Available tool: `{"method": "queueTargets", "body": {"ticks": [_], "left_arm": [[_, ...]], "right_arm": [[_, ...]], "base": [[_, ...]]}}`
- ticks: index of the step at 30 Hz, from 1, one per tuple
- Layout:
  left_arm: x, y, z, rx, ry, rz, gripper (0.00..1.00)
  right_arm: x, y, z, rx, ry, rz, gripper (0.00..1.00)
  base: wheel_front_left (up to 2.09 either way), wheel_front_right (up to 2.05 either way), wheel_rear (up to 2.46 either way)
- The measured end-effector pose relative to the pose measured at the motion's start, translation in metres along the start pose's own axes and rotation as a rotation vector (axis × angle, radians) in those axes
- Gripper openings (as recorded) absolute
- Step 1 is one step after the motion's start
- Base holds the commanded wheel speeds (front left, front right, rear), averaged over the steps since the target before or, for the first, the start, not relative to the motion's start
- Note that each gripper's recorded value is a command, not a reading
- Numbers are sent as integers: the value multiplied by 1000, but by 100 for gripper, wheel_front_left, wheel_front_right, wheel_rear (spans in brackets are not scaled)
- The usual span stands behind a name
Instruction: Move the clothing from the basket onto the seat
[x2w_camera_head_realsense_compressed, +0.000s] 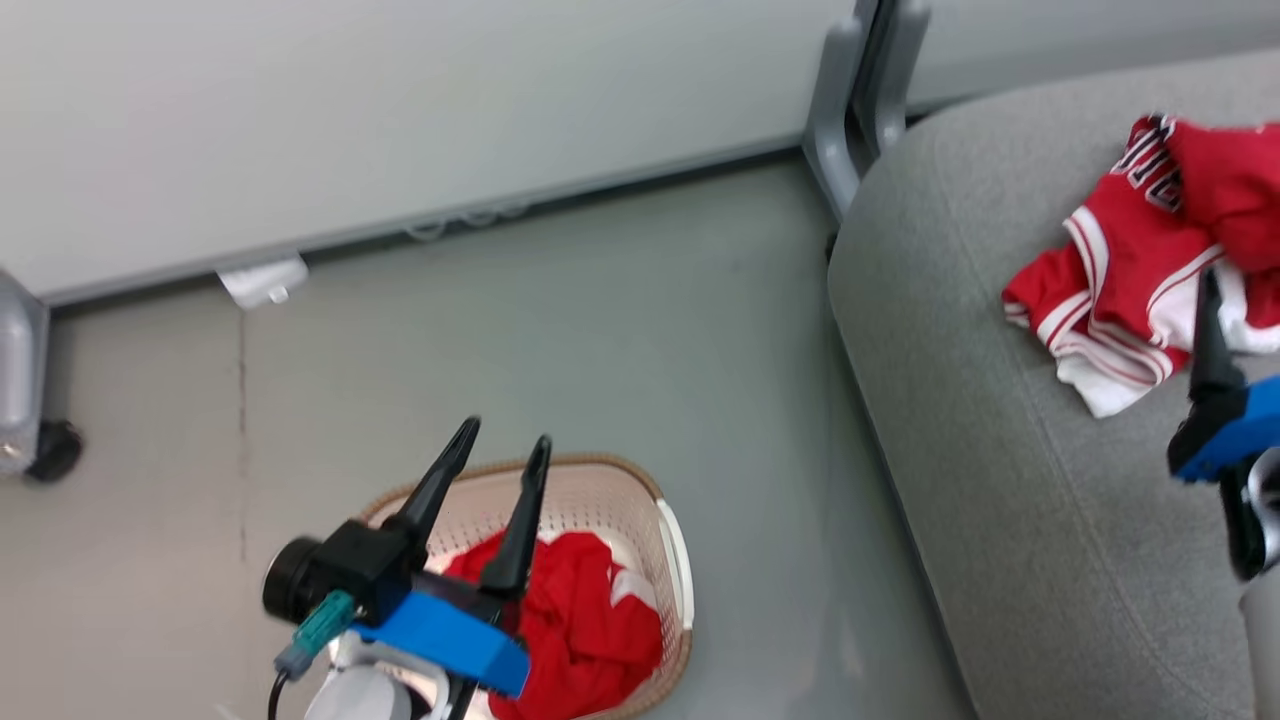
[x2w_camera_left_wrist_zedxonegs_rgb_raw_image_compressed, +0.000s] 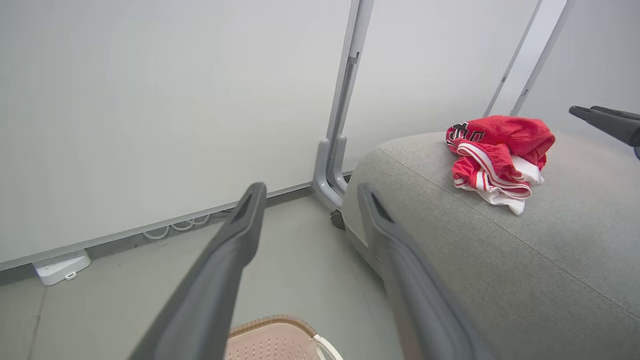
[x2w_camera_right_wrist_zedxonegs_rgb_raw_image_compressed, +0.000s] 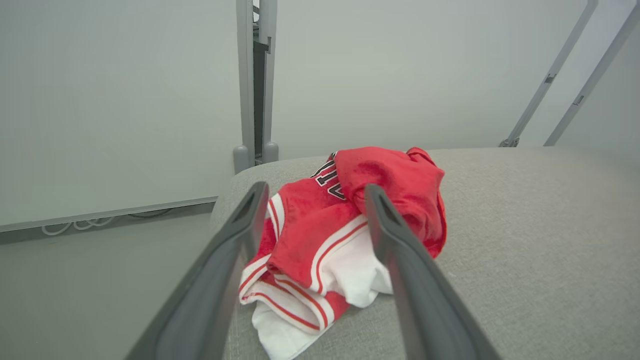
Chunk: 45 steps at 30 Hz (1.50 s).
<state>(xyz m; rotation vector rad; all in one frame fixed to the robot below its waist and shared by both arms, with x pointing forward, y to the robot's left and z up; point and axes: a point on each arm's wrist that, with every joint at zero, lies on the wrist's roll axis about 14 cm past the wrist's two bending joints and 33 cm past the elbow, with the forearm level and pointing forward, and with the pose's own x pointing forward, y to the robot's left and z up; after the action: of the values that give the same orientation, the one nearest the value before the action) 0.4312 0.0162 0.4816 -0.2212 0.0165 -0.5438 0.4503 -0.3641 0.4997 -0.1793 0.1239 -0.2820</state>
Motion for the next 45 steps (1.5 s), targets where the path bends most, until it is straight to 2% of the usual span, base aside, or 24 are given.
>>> {"method": "queueTargets", "body": {"ticks": [5, 10, 16, 23, 31, 45], "left_arm": [[-30, 14, 14, 37, -22, 87, 100], [-61, 35, 22, 54, -38, 191, 100], [-91, 62, 32, 60, -67, 313, 100], [-114, 82, 39, 68, -89, 401, 100], [-127, 91, 40, 75, -93, 445, 100], [-121, 92, 31, 69, -67, 439, 100]], "right_arm": [[-31, 19, 16, -31, -76, 74, 100], [-61, 57, 27, -16, -139, 165, 100], [-90, 104, 29, 16, -151, 273, 100], [-113, 137, 26, 69, -137, 333, 100], [-120, 152, 28, 88, -131, 361, 100], [-121, 156, 22, 92, -110, 365, 100]], "base": [[0, 0, 0], [0, 0, 0], [0, 0, 0], [0, 0, 0], [0, 0, 0], [0, 0, 0]]}}
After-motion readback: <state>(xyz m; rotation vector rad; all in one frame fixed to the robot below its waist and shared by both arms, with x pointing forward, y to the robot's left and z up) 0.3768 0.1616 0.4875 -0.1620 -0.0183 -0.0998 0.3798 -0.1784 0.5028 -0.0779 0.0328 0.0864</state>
